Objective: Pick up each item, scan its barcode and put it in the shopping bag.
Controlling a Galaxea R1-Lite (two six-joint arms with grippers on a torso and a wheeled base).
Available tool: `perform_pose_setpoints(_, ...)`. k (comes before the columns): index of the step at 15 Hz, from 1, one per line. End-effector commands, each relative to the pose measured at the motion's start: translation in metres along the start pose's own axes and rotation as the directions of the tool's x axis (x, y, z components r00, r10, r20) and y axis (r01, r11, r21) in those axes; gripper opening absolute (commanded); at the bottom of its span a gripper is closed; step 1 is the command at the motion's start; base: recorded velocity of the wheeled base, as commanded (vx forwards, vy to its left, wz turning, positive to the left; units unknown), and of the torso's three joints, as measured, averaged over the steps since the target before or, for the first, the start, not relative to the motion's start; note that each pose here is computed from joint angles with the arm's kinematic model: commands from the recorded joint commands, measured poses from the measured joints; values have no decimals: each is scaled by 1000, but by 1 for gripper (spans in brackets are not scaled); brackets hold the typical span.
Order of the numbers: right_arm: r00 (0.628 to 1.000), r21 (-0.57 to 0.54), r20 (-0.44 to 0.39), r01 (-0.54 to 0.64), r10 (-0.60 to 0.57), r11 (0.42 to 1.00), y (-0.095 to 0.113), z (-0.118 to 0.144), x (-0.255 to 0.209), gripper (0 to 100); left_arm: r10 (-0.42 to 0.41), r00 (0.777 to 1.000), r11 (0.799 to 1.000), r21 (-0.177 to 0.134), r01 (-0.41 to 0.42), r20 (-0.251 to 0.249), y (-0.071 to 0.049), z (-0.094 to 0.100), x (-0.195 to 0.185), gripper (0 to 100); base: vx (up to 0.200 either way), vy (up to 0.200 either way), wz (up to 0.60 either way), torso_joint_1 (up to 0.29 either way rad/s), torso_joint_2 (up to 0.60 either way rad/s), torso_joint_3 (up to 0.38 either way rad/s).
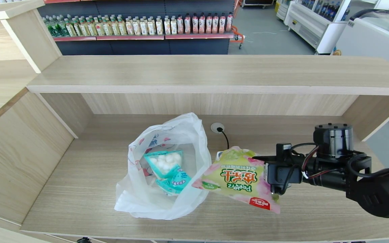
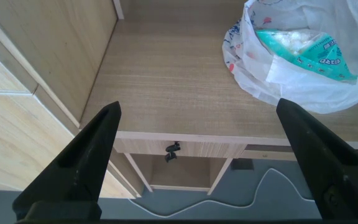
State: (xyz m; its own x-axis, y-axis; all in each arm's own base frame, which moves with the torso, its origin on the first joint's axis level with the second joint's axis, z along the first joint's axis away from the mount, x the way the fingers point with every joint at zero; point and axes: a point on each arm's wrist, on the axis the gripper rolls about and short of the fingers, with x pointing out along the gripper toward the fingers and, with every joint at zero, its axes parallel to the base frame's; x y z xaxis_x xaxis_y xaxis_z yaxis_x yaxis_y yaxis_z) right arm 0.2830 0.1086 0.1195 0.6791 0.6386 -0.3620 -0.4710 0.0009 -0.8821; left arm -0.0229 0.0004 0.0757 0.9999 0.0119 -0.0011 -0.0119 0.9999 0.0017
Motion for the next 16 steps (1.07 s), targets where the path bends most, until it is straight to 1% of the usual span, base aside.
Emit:
perform_pose_setpoints(1, 1000, -1, 2, -1, 1, 1000, 0, 0, 1, 0, 0, 1000, 1000, 0, 0, 0, 0, 0, 0, 100, 0, 0, 0, 0, 0, 0)
perform_pose_setpoints(5, 1000, 4, -3, -19, 19, 1000, 5, -2, 4, 0, 0, 1000, 1000, 0, 0, 0, 0, 0, 0, 100, 0, 0, 0, 0, 0, 0)
perform_pose_setpoints(10, 1000, 2, 13, -28, 28, 1000, 6, -1, 13, 0, 0, 1000, 1000, 0, 0, 0, 0, 0, 0, 100, 0, 0, 0, 0, 0, 0)
perform_pose_setpoints(16, 999, -3, 16, -29, 29, 1000, 5, 0, 12, 0, 0, 1000, 1000, 0, 0, 0, 0, 0, 0, 100, 0, 0, 0, 0, 0, 0)
